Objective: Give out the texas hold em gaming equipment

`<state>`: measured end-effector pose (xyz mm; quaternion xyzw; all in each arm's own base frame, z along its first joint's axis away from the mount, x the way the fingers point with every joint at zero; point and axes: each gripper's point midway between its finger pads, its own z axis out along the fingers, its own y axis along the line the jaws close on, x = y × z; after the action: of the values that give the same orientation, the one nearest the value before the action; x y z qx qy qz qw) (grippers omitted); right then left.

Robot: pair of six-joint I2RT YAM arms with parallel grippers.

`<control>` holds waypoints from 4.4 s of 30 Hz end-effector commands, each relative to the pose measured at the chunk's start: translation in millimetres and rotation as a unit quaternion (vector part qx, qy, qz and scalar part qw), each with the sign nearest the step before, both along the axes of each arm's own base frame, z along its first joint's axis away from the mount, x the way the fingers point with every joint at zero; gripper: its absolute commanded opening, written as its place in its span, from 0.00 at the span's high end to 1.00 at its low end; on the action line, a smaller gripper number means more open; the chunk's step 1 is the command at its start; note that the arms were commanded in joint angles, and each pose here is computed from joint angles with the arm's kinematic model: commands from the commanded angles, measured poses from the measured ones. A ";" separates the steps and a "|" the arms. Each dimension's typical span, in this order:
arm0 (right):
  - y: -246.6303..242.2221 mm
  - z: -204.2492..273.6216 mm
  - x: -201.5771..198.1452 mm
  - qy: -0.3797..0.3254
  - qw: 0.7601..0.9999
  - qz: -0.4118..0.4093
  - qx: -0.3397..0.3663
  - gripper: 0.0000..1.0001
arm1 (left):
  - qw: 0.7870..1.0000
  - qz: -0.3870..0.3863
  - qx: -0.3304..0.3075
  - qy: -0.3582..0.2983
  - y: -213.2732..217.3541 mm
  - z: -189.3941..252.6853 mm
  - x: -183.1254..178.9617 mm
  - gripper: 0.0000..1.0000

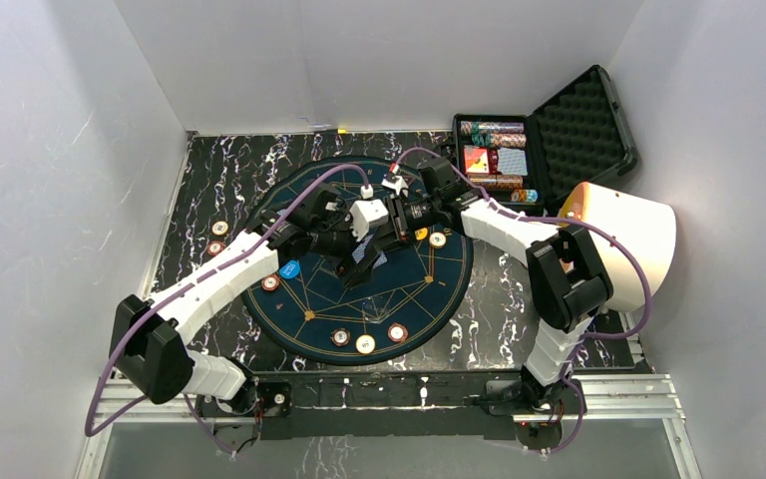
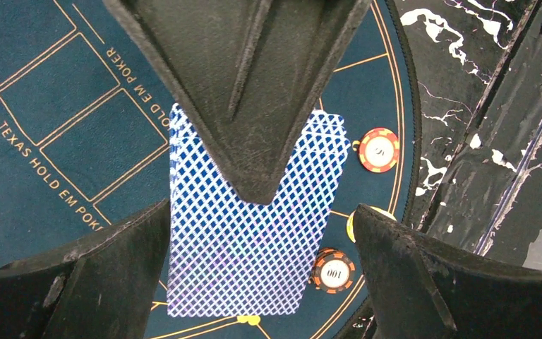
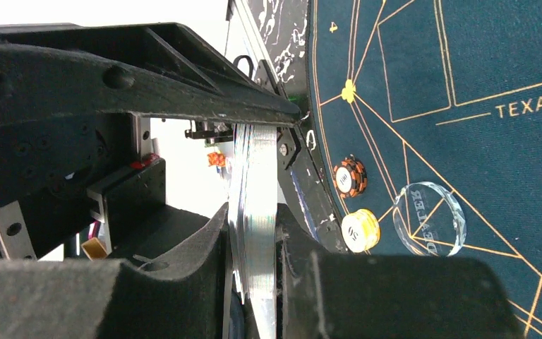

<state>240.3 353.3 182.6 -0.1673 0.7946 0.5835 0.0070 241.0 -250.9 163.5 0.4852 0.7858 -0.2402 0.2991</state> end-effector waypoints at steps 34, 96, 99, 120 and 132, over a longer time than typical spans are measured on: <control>24.2 12.4 -19.1 0.023 0.992 0.096 0.077 1.00 | 0.998 0.032 0.055 0.022 25.0 -22.8 -18.7 0.20; 34.6 -51.0 1.5 -0.005 0.998 0.063 -0.006 0.07 | 0.988 0.109 0.110 0.021 45.9 -45.2 -5.0 1.00; 35.0 -54.9 1.2 -0.008 0.998 0.060 -0.016 0.08 | 0.988 0.109 0.107 0.021 44.8 -44.5 -4.9 1.00; 19.1 -42.6 20.5 -0.047 0.998 0.026 -0.027 0.23 | 0.988 0.111 0.102 0.024 45.2 -45.5 -7.3 1.00; -4.3 -15.2 24.4 -0.074 0.997 0.012 0.006 0.21 | 0.988 0.113 0.101 0.024 46.2 -45.6 -8.4 1.00</control>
<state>262.3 361.3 132.0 -0.1954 0.8100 0.5526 0.0161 231.3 -201.3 105.7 0.4183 0.8682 -0.1245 0.2361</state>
